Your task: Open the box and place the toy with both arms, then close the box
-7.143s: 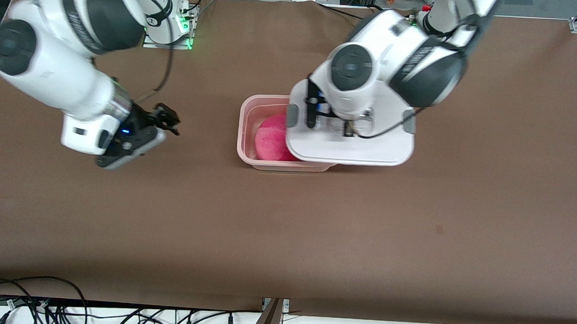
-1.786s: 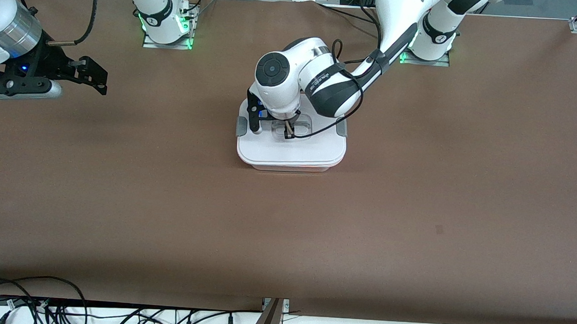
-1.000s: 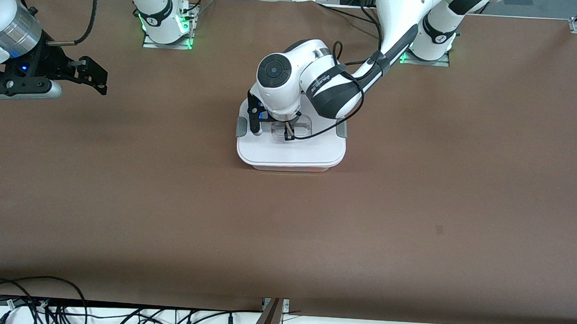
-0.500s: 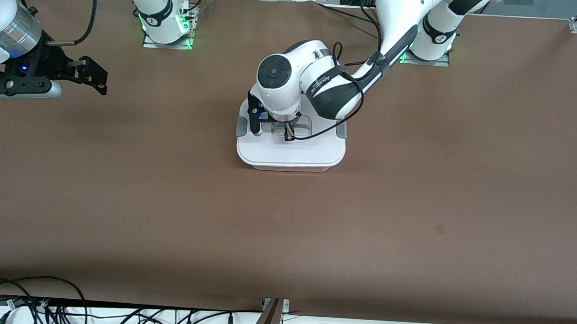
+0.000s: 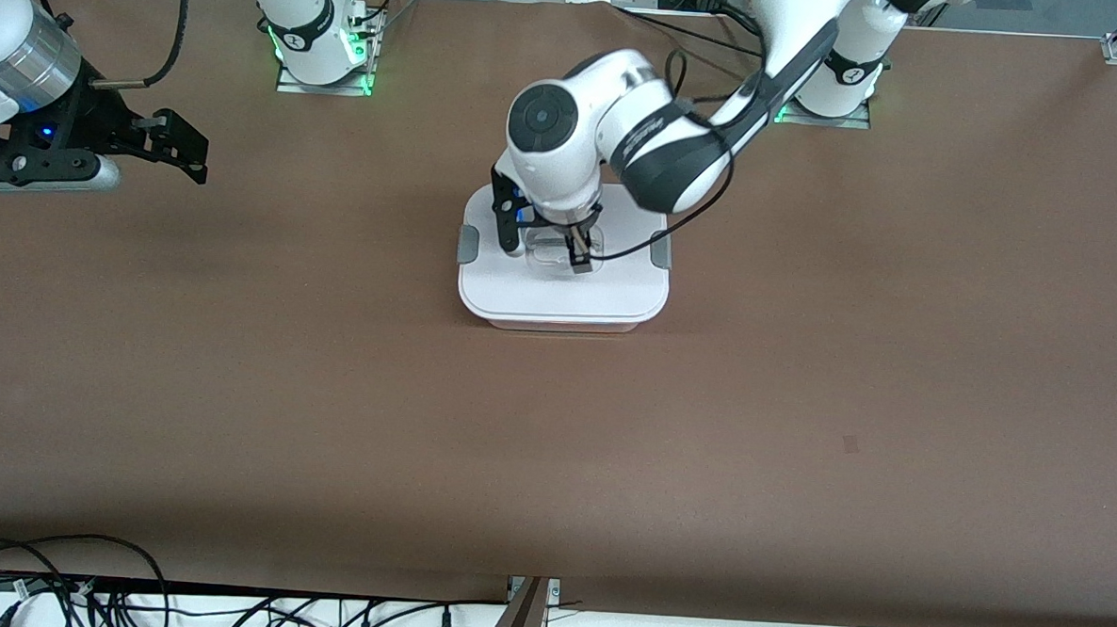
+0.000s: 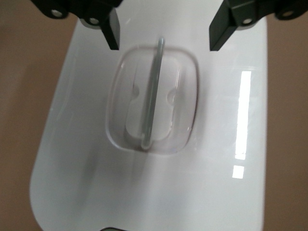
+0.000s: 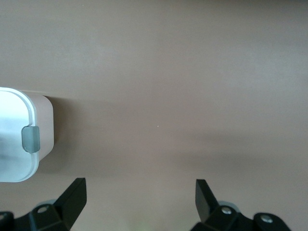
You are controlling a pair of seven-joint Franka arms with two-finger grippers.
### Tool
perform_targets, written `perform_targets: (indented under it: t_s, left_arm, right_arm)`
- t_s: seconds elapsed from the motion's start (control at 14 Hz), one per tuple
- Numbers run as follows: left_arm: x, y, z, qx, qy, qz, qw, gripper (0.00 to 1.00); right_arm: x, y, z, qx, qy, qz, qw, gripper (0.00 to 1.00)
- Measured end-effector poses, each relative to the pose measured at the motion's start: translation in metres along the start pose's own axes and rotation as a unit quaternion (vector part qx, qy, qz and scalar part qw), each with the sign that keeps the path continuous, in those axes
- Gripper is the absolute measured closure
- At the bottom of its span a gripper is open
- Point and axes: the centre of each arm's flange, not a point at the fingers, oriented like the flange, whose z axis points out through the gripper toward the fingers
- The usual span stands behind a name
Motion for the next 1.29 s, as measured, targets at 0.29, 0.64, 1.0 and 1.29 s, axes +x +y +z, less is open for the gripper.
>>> perform_targets:
  t_s: [0.29, 0.64, 1.0, 1.29]
  left_arm:
    - [-0.096, -0.032, -0.099, 0.024, -0.006, -0.087, 0.996, 0.0]
    - [-0.229, -0.093, -0.147, 0.007, -0.034, -0.2, 0.979, 0.0]
    - [-0.331, -0.143, -0.164, 0.009, -0.015, -0.295, 0.955, 0.0]
    - [-0.417, -0.153, -0.161, 0.037, 0.074, -0.426, 0.901, 0.0]
  right_arm:
    - [0.0, 0.0, 0.0, 0.0, 0.0, 0.0, 1.0, 0.0]
    - [0.0, 0.0, 0.0, 0.0, 0.0, 0.0, 1.0, 0.0]
    - [0.0, 0.0, -0.001, 0.0, 0.001, 0.0, 1.0, 0.0]
    - [0.0, -0.002, -0.002, 0.001, 0.002, -0.002, 1.0, 0.0]
